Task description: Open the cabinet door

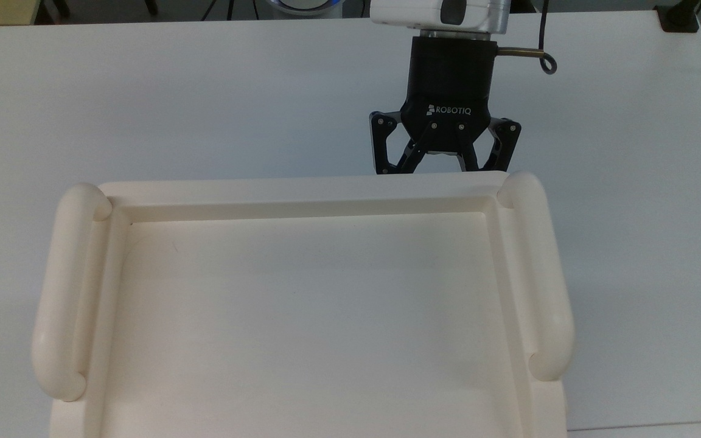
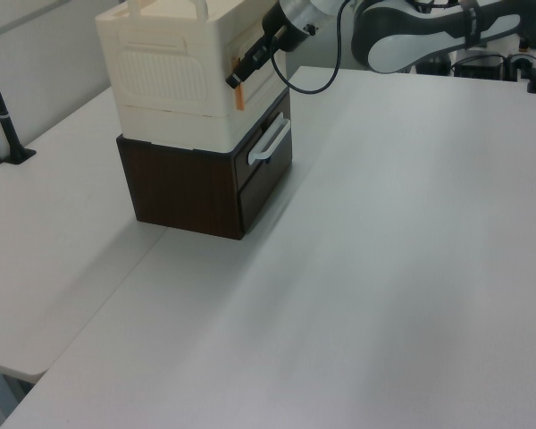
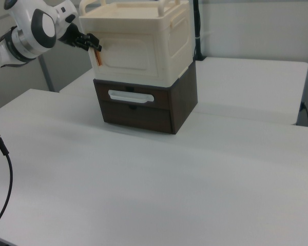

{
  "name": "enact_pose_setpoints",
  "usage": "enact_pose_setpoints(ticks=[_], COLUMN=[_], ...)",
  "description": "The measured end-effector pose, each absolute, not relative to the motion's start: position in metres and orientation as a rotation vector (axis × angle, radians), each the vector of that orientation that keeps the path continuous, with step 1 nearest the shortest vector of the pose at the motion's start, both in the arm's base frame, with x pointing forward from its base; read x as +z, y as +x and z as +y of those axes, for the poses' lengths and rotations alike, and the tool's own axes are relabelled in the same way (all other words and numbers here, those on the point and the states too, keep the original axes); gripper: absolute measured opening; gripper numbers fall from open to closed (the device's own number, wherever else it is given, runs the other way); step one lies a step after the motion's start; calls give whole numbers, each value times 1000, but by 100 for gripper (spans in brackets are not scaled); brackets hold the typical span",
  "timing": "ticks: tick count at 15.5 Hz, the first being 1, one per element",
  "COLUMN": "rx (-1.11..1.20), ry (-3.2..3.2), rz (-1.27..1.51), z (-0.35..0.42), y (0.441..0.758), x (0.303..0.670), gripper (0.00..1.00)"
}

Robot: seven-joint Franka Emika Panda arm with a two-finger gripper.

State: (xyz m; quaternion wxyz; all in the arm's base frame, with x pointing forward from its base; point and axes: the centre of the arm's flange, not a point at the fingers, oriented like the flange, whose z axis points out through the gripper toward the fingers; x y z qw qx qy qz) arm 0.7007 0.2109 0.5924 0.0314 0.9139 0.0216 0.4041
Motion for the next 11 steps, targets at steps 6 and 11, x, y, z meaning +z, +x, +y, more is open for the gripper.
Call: enact_pose_setpoints(ticks=[6,11], rx=[1249,1230], ry=[2812,2814], rz=[50,35], z=[214,209], y=[700,701], x=[591,587], gripper=[34,23])
